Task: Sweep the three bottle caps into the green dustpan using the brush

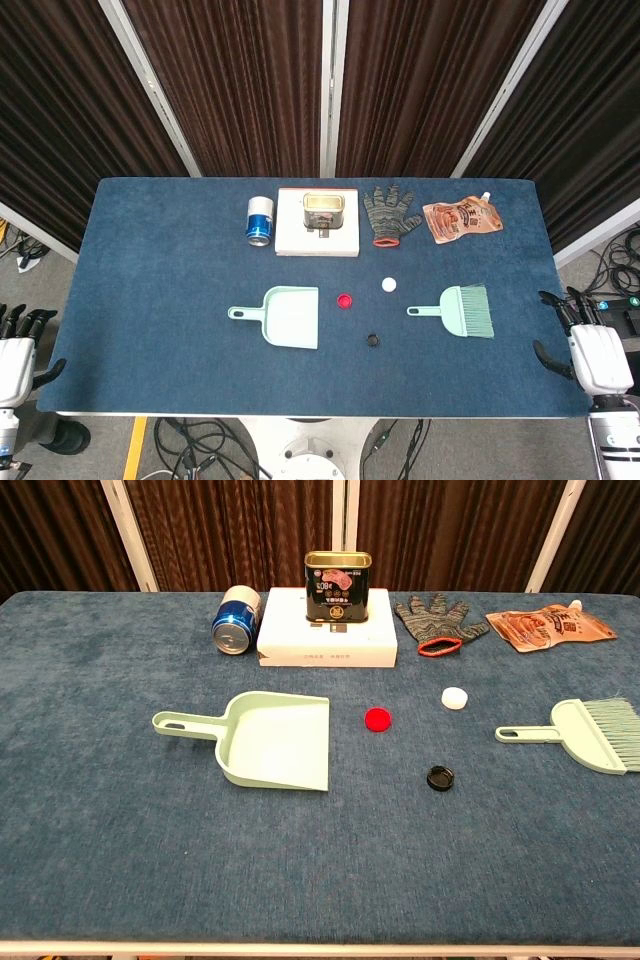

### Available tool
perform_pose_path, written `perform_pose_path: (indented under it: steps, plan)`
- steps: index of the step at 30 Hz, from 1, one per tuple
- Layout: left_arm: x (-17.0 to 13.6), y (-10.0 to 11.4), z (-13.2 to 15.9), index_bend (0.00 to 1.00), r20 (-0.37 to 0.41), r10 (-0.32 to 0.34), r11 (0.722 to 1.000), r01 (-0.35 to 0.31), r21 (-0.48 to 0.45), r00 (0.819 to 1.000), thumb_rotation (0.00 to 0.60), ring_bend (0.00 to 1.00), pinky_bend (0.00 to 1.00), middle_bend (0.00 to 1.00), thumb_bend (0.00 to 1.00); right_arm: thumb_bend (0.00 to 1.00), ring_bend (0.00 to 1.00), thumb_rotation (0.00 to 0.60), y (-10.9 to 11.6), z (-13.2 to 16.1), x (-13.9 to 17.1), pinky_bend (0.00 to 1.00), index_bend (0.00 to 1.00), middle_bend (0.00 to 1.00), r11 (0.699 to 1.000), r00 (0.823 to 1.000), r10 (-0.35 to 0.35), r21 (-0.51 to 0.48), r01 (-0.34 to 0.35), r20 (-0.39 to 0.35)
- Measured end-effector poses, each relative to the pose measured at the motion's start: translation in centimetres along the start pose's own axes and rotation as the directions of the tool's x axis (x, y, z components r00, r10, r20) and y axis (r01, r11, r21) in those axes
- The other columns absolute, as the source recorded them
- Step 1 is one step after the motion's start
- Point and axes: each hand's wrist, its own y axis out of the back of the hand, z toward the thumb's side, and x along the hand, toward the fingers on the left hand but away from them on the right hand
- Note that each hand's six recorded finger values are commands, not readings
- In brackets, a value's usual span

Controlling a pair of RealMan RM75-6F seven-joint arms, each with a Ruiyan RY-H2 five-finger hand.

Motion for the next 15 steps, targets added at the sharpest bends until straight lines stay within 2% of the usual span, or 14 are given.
perform_pose_path:
  steps: [4, 15]
  plan:
    - [0.08, 0.00, 0.25, 0.20, 0.017, -0.002, 1.000, 0.002, -0.027, 1.000, 0.600, 0.10, 0.05, 0.21, 0.18, 0.26, 0.03, 0.600, -0.03, 0.05, -0.06, 0.12, 0.14, 0.23, 1.000, 1.000, 0.002, 0.001, -0.002, -0.001]
    - [0.32, -0.07, 0.29, 0.19, 0.020, 0.001, 1.000, 0.000, -0.029, 1.000, 0.600, 0.10, 0.05, 0.21, 0.18, 0.26, 0.05, 0.600, 0.07, 0.61, -0.24, 0.12, 0.14, 0.24, 1.000, 1.000, 0.001, 0.005, -0.001, -0.018]
